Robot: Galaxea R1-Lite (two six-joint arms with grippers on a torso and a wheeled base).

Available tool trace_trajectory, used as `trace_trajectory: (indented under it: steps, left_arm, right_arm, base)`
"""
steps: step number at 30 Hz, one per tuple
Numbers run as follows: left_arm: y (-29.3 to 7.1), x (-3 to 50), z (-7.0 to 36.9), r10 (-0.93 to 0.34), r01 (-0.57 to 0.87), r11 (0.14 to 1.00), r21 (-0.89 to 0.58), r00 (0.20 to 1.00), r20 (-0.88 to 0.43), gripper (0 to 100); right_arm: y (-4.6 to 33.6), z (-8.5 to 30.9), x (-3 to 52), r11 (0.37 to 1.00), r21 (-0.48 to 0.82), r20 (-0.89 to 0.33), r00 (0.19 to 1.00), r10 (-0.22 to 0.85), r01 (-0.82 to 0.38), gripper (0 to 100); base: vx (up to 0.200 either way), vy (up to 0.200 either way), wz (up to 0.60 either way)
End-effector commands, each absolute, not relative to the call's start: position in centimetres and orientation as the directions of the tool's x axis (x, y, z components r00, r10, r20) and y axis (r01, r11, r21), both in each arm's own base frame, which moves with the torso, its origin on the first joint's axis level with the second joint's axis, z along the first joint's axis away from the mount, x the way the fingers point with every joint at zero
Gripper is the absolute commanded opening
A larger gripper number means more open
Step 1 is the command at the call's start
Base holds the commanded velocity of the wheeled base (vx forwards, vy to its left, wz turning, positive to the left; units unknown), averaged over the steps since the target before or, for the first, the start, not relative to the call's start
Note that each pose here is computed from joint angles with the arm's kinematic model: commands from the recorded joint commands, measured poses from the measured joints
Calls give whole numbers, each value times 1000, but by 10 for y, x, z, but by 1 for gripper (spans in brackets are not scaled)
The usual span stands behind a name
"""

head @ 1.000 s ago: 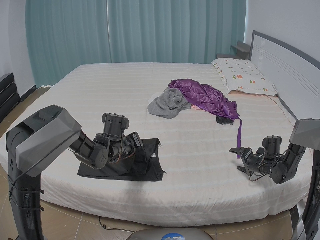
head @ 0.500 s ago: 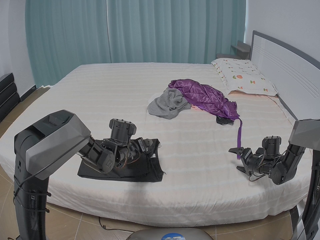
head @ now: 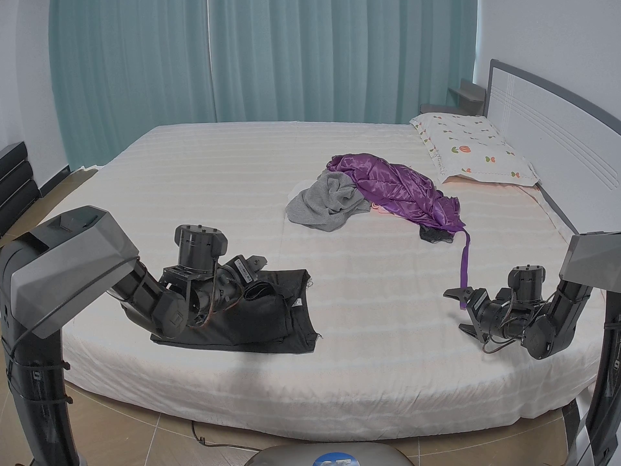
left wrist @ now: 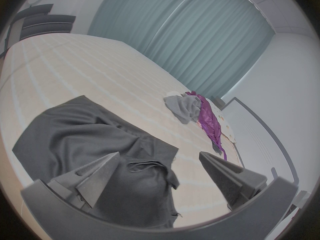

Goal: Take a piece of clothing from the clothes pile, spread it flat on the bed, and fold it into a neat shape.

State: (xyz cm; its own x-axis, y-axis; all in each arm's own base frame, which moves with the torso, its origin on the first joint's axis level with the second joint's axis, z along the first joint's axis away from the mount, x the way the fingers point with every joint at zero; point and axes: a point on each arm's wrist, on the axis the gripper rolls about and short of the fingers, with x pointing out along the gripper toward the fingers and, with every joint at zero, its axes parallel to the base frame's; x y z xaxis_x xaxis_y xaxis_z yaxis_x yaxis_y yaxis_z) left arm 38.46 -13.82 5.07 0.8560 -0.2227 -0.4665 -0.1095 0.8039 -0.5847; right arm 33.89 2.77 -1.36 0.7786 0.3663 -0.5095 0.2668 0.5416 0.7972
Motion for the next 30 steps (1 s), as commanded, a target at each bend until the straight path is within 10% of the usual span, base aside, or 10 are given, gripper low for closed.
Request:
trace_trajectory:
  steps: [1, 30]
  left_arm:
    - [-113, 381, 47, -170, -178, 794, -581, 854, -492, 100]
    - [-72, 379, 16, -230, -338, 594, -730, 799, -556, 100]
  right_arm:
    - [29, -14, 339, 542, 797, -511, 777, 368, 267, 100]
    - [29, -15, 337, 543, 797, -508, 778, 370, 262, 100]
  base:
    - [0, 0, 0]
    - [0, 159, 0]
